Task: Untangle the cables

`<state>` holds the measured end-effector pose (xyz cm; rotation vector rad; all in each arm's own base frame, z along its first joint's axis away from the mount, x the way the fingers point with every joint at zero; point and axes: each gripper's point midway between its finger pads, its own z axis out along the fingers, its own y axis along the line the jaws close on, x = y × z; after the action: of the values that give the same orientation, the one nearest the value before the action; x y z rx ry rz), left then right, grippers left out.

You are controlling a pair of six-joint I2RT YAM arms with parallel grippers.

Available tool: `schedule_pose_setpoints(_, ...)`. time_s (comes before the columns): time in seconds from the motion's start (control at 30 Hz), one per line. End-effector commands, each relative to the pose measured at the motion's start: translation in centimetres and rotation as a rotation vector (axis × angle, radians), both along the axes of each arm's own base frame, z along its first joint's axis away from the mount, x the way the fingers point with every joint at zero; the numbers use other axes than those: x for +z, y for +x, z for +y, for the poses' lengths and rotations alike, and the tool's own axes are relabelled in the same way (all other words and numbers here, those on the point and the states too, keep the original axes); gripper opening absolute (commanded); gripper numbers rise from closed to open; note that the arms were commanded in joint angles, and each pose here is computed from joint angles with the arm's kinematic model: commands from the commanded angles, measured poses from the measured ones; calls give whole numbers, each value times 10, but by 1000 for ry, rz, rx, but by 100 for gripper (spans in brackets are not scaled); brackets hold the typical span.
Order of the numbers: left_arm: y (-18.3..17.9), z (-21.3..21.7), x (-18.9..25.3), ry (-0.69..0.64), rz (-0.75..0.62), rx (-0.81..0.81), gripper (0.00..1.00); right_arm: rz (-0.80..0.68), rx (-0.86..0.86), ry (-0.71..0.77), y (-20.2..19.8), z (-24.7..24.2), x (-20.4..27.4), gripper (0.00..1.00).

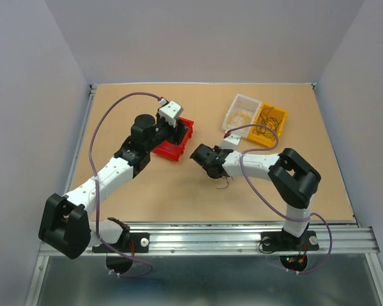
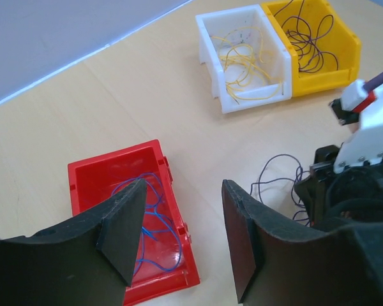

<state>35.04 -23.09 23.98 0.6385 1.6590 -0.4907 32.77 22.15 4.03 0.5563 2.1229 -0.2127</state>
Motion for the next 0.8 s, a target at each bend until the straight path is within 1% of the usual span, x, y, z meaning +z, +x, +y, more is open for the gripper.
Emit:
schedule_pose_setpoints(0.0,2,-3,12,-18,-43,-13,61,-93,8,0,11,-12,46,1)
schedule_pose_setpoints(0.1,3,-3,11,-16,-43,-10,61,-103,99,57,32,-11,69,1)
schedule_pose_setpoints(0.13,3,-2,11,-15,-42,-8,61,-131,125,147,46,-12,83,0)
schedule_pose_setpoints(0.17,3,-2,12,-16,-43,-8,61,-130,167,144,53,-16,91,0)
schedule_pose_setpoints(0.2,3,-3,11,-14,-40,-10,61,-152,154,170,65,-32,100,0)
schedule_pose_setpoints(0.23,3,-3,11,-15,-42,-10,61,-189,173,205,73,-35,113,0)
schedule_pose_setpoints(0.27,3,-2,11,-13,-41,-10,61,-212,230,231,72,-35,130,1)
schedule_pose_setpoints(0.33,3,-3,10,-12,-41,-12,61,-257,247,252,77,-44,148,0)
schedule_pose_setpoints(0.4,3,-3,10,-10,-40,-15,61,-279,287,251,71,-46,164,1)
schedule_pose_setpoints(0.47,3,-3,10,-11,-40,-17,61,-256,377,283,61,-34,163,2)
schedule_pose_setpoints(0.53,3,-4,8,-7,-35,-21,61,-208,466,283,48,-26,150,2)
schedule_pose_setpoints(0.57,3,-5,8,-8,-37,-23,61,-175,532,312,40,-16,143,3)
schedule_pose_setpoints(0.6,3,-5,8,-9,-34,-26,61,-138,570,301,30,-16,128,3)
schedule_pose_setpoints(0.67,3,-5,7,-8,-31,-26,61,-90,631,308,16,-11,113,5)
schedule_pose_setpoints(0.7,3,-5,8,-8,-33,-26,61,-44,646,293,5,-14,93,7)
schedule_pose_setpoints(0.77,3,-5,8,-8,-33,-26,61,-2,652,287,-7,-18,76,12)
